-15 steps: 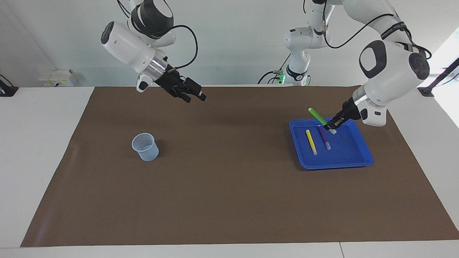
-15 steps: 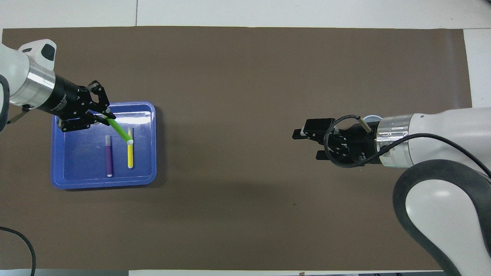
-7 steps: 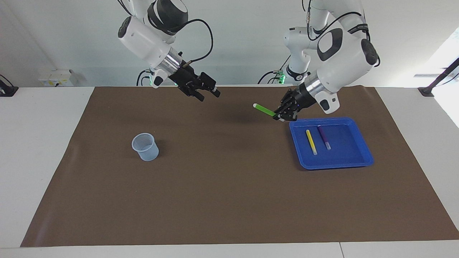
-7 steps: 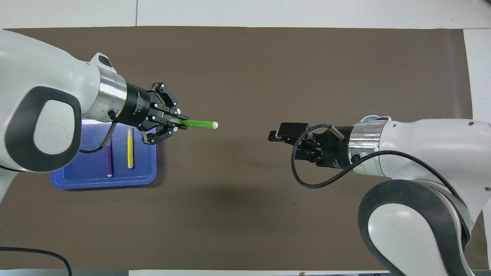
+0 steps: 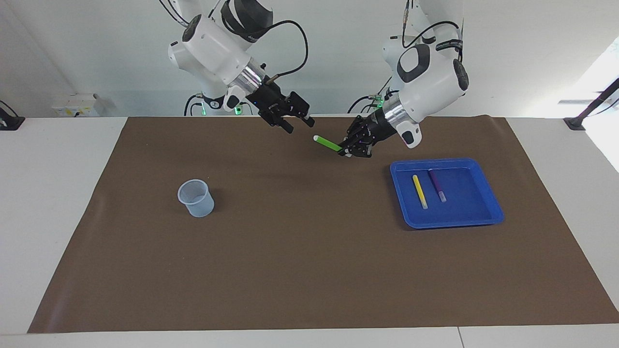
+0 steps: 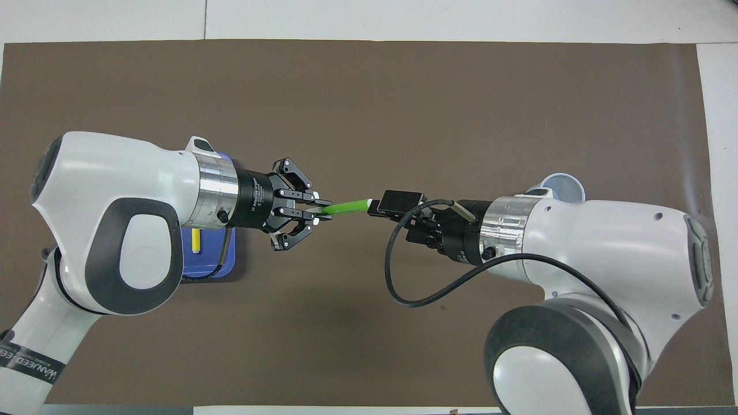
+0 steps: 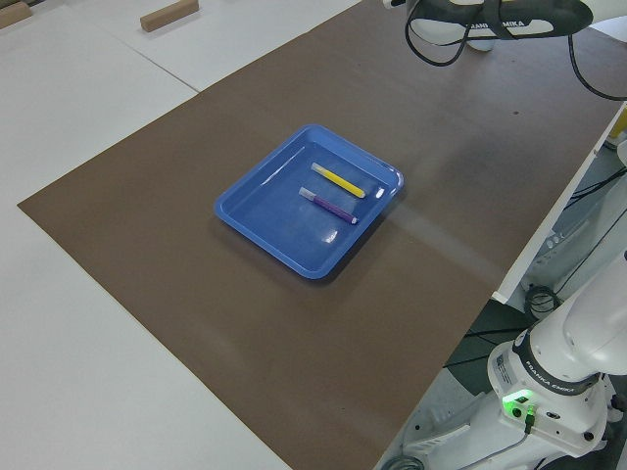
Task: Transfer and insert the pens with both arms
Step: 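Grasp the green pen with the right gripper while the left gripper opens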
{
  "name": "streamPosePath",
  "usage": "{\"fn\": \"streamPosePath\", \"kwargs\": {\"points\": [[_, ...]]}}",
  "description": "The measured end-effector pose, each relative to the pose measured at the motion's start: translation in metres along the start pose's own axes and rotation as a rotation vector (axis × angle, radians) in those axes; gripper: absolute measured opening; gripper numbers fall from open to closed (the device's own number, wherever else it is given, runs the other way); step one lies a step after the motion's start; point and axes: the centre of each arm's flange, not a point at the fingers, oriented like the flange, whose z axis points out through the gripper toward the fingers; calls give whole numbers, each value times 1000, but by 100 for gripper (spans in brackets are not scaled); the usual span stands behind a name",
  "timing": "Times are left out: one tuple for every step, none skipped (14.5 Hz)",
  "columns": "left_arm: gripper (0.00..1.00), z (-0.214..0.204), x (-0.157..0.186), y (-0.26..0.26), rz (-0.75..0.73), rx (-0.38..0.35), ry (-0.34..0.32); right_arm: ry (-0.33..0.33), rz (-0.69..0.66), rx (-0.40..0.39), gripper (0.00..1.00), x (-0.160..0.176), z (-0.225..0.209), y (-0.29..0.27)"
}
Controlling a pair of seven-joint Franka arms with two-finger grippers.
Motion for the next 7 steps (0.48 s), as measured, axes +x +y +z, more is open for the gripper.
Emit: {"fn": "streamPosePath", "kwargs": {"points": [[17, 3, -3, -3, -9, -5, -3, 1, 0, -2, 92, 0, 4, 0], [17, 5, -6, -5, -17, -7, -11, 3, -1, -3, 91, -1, 9, 0], [17, 6, -8, -6, -25, -6, -21, 8, -3, -1, 89, -2, 11, -1], [17, 7, -8, -7, -30, -6, -27, 11, -2, 1, 89, -3, 13, -3], [17, 7, -8, -7, -33, -8, -29, 15, 1, 4, 88, -3, 13, -3], [17, 7, -8, -7, -35, -11, -29, 18, 1, 6, 87, -3, 13, -4], [17, 8, -8, -8, -36, -13, -28, 19, 2, 6, 80, -3, 13, -4]]}}
